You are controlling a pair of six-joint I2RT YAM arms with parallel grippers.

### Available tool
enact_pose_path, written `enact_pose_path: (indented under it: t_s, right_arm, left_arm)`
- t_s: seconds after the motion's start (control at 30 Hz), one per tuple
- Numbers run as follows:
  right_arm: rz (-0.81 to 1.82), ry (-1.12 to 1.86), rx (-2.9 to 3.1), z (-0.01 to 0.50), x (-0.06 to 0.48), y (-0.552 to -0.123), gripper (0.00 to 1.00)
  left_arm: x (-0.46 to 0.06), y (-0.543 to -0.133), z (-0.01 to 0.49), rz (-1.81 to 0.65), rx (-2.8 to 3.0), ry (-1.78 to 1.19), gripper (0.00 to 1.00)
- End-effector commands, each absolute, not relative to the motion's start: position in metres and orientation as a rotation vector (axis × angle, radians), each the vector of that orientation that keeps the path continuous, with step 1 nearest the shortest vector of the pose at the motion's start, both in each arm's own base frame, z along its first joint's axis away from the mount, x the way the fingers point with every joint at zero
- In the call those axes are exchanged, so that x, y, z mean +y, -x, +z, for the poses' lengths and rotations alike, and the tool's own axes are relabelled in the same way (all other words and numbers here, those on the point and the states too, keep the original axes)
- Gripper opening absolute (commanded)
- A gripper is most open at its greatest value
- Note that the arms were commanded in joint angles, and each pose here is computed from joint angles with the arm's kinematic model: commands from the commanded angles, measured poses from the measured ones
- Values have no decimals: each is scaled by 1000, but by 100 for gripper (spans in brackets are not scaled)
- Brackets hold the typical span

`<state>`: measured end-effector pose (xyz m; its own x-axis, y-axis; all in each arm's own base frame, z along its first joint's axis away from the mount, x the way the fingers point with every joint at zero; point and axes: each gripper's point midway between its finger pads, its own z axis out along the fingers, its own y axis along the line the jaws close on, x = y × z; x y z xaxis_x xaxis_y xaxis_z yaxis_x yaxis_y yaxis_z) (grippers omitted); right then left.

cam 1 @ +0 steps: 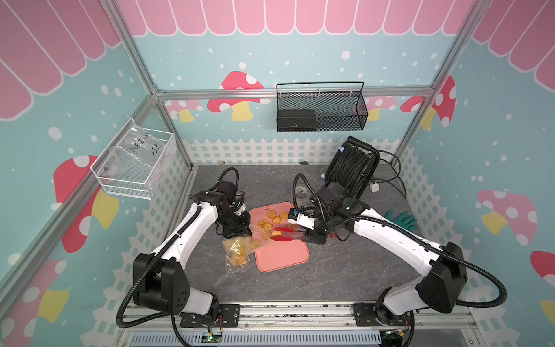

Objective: Put the cookies into a resealable bag to prevent moisture
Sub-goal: Place the cookie in the ziploc bag.

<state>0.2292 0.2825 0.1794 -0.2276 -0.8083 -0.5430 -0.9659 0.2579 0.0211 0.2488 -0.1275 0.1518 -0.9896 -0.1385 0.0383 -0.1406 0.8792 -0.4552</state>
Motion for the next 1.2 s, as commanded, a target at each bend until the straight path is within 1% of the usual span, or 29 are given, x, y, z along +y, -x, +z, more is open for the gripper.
enact_pose_path:
  t_s: [0.0, 0.07, 0.3, 0.43, 0.6, 0.77, 0.87, 1.03, 1.17]
  right_arm:
    - [720, 1558, 1957, 219, 312, -224, 44]
    - [761, 1567, 1950, 215, 320, -223, 43]
    - [761, 1639, 1971, 184, 339, -230, 44]
    - [780, 1652, 1944, 182, 350, -231, 51]
    - [746, 1619, 1927, 192, 347, -236, 58]
    - [644, 1568, 1935, 206, 323, -236, 62]
    - [588, 1530, 1977, 207, 300, -239, 62]
    - [296, 1518, 2148, 174, 232, -253, 61]
    - [189, 1563, 2202, 150, 219, -258, 61]
  left_arm:
    - [-130, -252, 158, 748, -3050, -194, 0]
    - [-131, -252, 159, 752, -3051, -193, 0]
    - [-132, -252, 164, 766, -3057, -190, 0]
    - [-133, -252, 166, 781, -3057, -189, 0]
    - [-132, -251, 165, 776, -3056, -185, 0]
    - [-132, -251, 166, 774, -3059, -178, 0]
    - [-133, -252, 165, 773, -3054, -180, 0]
    - [-133, -252, 169, 779, -3062, -175, 0]
    - [-133, -253, 171, 785, -3064, -176, 0]
